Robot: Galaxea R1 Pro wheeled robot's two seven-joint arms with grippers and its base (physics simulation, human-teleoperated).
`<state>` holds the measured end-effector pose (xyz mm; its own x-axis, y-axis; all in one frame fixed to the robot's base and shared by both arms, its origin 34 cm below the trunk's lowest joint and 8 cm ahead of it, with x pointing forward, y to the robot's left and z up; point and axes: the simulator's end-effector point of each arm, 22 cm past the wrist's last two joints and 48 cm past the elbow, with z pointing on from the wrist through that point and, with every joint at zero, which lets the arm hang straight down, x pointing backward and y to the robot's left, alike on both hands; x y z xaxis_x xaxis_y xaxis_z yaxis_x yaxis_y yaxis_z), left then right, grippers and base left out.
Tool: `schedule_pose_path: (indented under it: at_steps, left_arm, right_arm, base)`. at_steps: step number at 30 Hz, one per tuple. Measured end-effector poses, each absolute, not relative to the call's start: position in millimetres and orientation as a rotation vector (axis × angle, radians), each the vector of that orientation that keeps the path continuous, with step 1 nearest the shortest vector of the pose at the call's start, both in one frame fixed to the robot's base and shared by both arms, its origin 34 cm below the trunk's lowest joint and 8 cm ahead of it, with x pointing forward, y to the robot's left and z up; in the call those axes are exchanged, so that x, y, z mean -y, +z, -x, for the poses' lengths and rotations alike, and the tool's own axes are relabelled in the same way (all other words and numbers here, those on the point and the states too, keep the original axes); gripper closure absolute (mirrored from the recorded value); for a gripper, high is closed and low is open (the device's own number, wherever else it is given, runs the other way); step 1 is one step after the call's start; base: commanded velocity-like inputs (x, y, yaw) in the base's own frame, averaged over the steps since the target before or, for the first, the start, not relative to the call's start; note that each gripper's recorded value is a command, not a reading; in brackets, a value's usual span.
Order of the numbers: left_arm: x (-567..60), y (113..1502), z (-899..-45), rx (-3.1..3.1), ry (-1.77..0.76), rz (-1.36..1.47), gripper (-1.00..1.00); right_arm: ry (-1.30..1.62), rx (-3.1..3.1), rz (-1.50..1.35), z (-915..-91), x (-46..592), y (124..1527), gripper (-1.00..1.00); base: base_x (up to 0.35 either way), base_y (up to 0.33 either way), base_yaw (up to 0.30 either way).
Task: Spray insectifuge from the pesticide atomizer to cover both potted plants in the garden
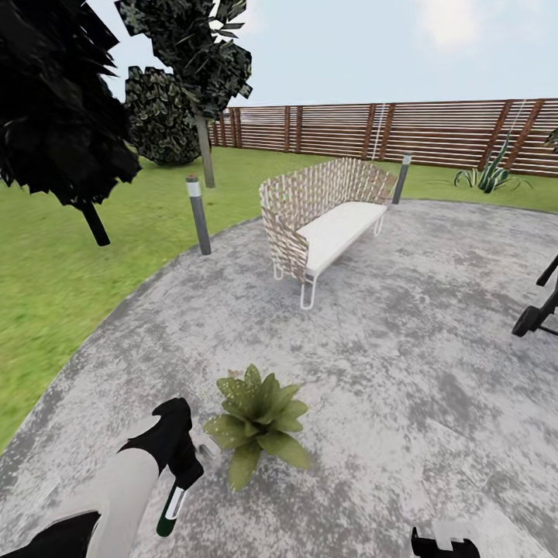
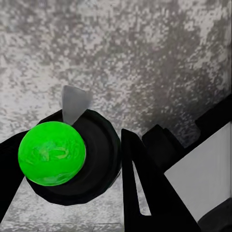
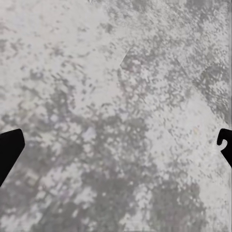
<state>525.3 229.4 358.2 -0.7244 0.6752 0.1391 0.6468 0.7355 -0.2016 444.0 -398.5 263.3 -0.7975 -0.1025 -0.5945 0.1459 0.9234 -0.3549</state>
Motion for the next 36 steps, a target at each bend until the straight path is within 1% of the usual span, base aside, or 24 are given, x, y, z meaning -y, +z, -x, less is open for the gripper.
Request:
schedule_pose_path:
  at_steps: [4, 15, 18, 24, 29, 34, 36]
  left_arm:
    - [-227, 354, -517, 2.722, 0.216, 1.052, 1.00]
    - [-228, 355, -519, 2.727, 0.207, 1.053, 1.00]
    - [-230, 355, -521, 2.732, 0.200, 1.054, 1.00]
    - [-239, 351, -519, 2.733, 0.161, 1.050, 1.00]
    - [-247, 343, -510, 2.727, 0.126, 1.047, 1.00]
    - [-254, 341, -520, 2.759, 0.034, 1.063, 1.00]
    - [-261, 346, -531, 2.785, -0.002, 1.065, 1.00]
  right_arm:
    - [-0.515, -2.439, -0.032, -445, 399, 264, -1.00]
    - [-0.515, -2.439, -0.033, -445, 399, 264, -1.00]
    - [-0.515, -2.439, -0.033, -445, 399, 264, -1.00]
    - [-0.515, -2.440, -0.032, -445, 399, 263, -1.00]
    - [-0.515, -2.440, -0.033, -445, 399, 263, -1.00]
    - [-0.514, -2.440, -0.033, -445, 398, 263, -1.00]
    - [-0.513, -2.440, -0.033, -445, 398, 263, -1.00]
  base:
    - [0.195, -0.211, 0.157]
    - [0.088, -0.262, 0.271]
    - [-0.030, -0.260, 0.277]
    - [-0.206, -0.202, 0.276]
    - [-0.069, -0.054, 0.277]
    - [-0.004, -0.003, 0.269]
    - [0.000, 0.000, 0.088]
